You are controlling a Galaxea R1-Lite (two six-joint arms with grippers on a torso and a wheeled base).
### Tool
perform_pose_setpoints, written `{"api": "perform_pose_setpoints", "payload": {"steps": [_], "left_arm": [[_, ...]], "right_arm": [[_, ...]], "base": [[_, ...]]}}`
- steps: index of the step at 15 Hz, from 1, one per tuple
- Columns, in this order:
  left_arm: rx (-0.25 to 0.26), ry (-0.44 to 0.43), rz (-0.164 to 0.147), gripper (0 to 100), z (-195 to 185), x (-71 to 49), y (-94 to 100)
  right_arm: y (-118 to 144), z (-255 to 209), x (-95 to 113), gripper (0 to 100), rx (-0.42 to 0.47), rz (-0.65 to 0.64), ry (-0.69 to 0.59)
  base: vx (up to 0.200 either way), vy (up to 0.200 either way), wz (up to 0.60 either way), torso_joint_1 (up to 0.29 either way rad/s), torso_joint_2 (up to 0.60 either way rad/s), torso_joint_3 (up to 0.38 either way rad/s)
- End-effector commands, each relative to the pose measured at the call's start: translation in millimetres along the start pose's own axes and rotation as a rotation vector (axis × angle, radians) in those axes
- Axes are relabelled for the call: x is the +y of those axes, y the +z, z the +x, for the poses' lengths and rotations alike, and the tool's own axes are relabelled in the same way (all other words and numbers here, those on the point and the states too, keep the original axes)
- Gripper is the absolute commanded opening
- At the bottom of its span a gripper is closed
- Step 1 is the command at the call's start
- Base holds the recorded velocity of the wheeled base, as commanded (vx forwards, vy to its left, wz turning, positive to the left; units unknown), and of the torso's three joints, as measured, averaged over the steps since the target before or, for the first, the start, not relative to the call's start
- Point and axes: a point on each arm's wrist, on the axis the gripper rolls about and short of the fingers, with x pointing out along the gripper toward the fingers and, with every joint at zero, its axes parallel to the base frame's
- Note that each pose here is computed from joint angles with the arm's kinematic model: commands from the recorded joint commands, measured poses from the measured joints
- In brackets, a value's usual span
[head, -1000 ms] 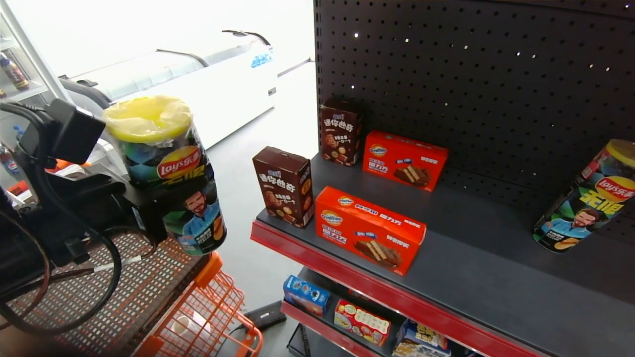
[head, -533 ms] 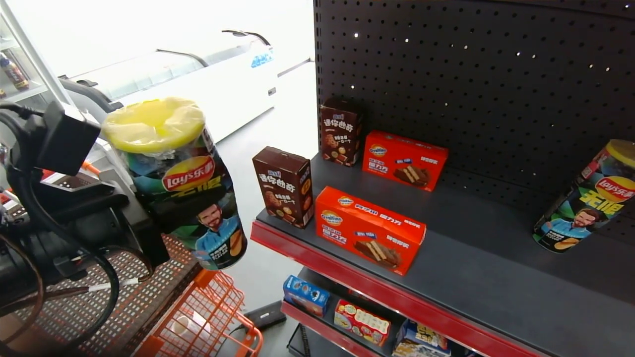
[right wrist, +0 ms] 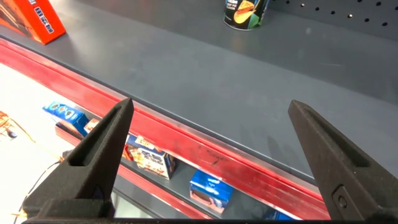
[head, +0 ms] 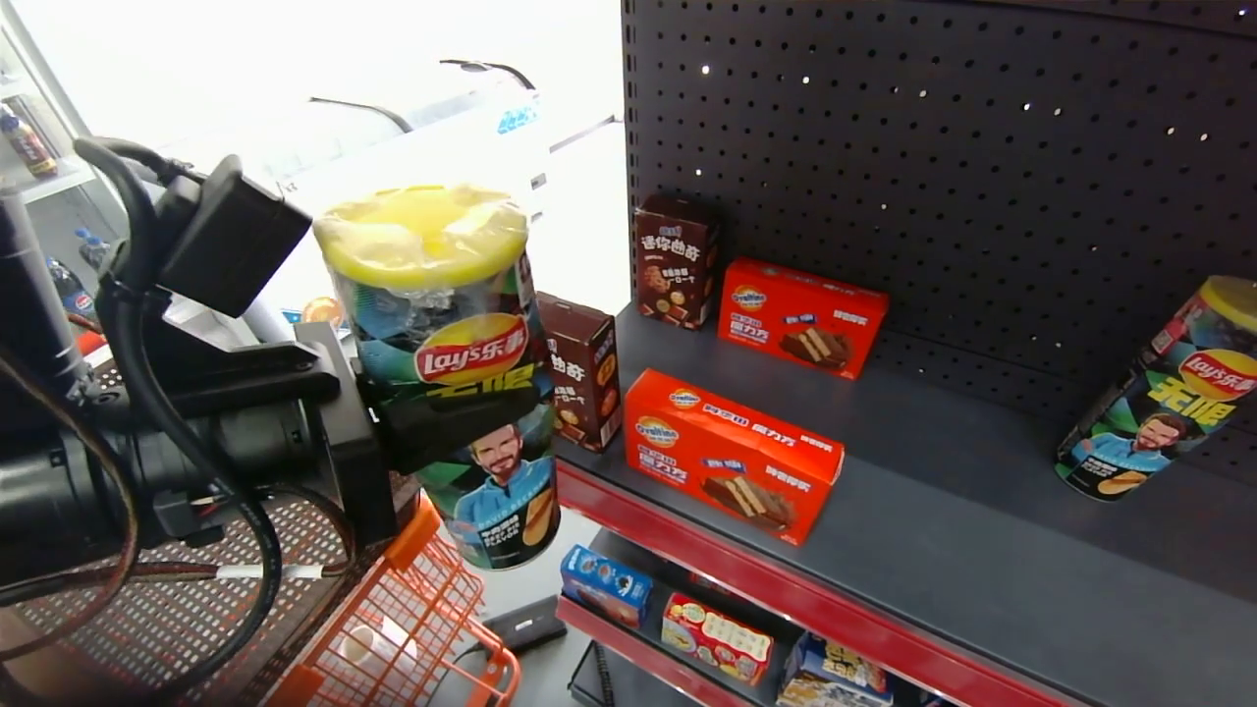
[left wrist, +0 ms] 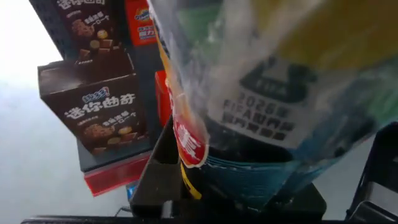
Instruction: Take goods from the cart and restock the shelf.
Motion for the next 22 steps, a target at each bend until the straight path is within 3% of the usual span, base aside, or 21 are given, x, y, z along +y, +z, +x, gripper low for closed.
{"api": "perform_pose_setpoints", "payload": {"steps": [1, 3, 5, 8, 19, 22], "left_arm": [[0.012, -0.037, -0.005, 0, 8, 0.0, -1.8], [0.006, -0.099, -0.004, 0, 12, -8.3, -0.7], [-0.016, -0.14, -0.023, 0, 15, -12.8, -0.2], [-0.036, -0.17, -0.02, 0, 25, -15.3, 2.0], [-0.075, -0.199, -0.003, 0, 31, -16.4, 15.6], [-0.069, -0.197, -0.006, 0, 31, -16.2, 13.8]], "right_arm": [[0, 0, 0, 100, 0.003, -0.001, 0.001], [0, 0, 0, 100, 0.001, 0.0, 0.001], [0, 0, 0, 100, 0.001, 0.0, 0.001], [0, 0, 0, 100, 0.001, 0.0, 0.001], [0, 0, 0, 100, 0.001, 0.0, 0.001], [0, 0, 0, 100, 0.001, 0.0, 0.001]], "base": [[0.0, 0.0, 0.0, 0.0, 0.0, 0.0], [0.0, 0.0, 0.0, 0.0, 0.0, 0.0], [0.0, 0.0, 0.0, 0.0, 0.0, 0.0], [0.0, 0.0, -0.2, 0.001, 0.0, -0.001], [0.0, 0.0, -0.6, 0.003, 0.0, 0.003], [0.0, 0.0, 0.0, 0.0, 0.0, 0.0]]}}
